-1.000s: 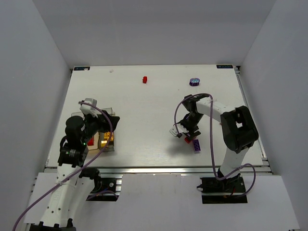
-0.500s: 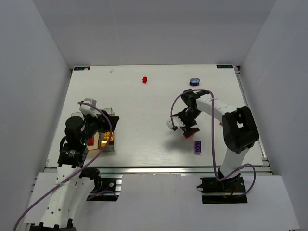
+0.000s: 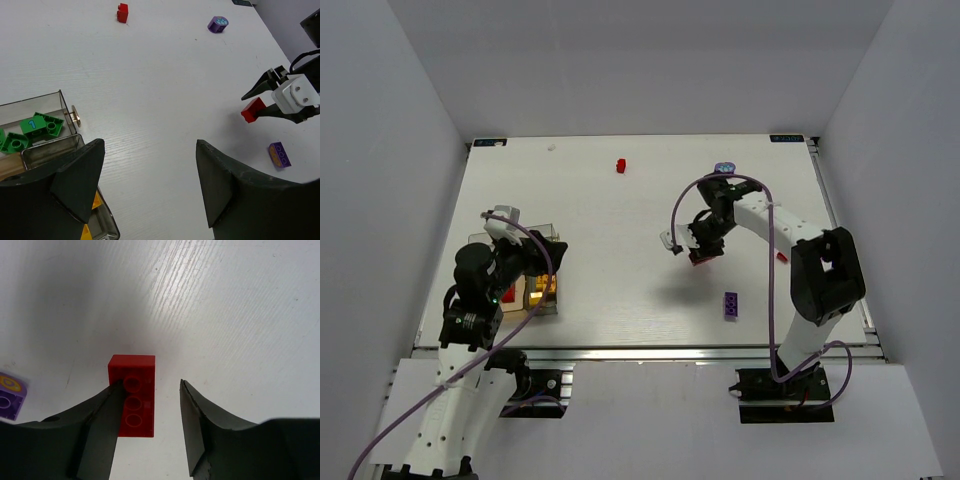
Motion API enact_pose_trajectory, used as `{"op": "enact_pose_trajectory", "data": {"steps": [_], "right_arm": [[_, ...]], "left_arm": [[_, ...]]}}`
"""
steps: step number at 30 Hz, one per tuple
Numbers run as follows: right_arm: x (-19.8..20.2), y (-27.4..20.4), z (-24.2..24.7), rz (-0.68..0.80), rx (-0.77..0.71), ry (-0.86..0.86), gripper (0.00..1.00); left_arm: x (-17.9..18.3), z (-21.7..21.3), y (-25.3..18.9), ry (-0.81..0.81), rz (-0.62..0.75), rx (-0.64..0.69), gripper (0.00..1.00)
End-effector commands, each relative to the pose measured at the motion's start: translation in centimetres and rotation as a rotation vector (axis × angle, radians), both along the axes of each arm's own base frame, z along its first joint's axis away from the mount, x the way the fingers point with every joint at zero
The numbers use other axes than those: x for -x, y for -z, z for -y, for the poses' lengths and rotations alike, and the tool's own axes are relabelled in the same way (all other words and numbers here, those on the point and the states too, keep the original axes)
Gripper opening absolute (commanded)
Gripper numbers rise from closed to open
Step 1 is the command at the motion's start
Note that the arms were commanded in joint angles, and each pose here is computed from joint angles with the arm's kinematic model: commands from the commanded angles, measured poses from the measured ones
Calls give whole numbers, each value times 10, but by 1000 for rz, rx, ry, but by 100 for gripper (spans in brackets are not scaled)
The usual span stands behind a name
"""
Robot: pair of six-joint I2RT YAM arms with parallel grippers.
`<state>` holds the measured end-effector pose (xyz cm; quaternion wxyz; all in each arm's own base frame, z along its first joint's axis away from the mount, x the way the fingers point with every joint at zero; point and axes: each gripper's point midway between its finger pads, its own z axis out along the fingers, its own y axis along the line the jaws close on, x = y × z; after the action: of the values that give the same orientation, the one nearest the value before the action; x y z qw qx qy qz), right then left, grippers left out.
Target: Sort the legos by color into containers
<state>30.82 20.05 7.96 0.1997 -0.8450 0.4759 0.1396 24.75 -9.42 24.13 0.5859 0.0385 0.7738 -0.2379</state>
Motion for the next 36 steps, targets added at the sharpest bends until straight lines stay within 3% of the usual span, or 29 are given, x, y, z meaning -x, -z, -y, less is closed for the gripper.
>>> {"op": "enact_pose_trajectory", "data": {"steps": [1,3,4,13,15,18,19,22,24,25,29,36], "right_arm": [[4,5,-10,-57,-34,32,53],[0,4,-14,-67,-46,84,69],[-2,4,-16,-63,-50,110,89],[-7,11,-23,-55,-79,204,89],[-6,9,-29,-84,-96,233,86],[-7,-4,-42,-153,-144,309,81],[-8,-10,-48,-180,-165,345,77],[-1,-21,-62,-273,-222,413,70],[3,-32,-73,-316,-281,426,69],[3,-37,-76,-344,-306,463,69],[5,-79,-95,-370,-462,461,70],[13,-125,-110,-288,-575,397,74]], "left_arm": [[2,-3,2,-14,-2,-3,84],[2,-3,2,-11,-5,-3,84],[2,-3,1,-11,-2,-2,84],[2,0,4,5,-8,3,83],[7,15,4,97,-1,30,82],[19,47,8,314,-16,84,74],[22,57,7,374,-23,105,64],[25,75,18,496,-122,194,50],[23,82,22,530,-162,253,52],[23,88,13,547,-154,311,63],[9,96,11,514,-235,453,79],[-11,116,16,456,-426,537,90]]}}
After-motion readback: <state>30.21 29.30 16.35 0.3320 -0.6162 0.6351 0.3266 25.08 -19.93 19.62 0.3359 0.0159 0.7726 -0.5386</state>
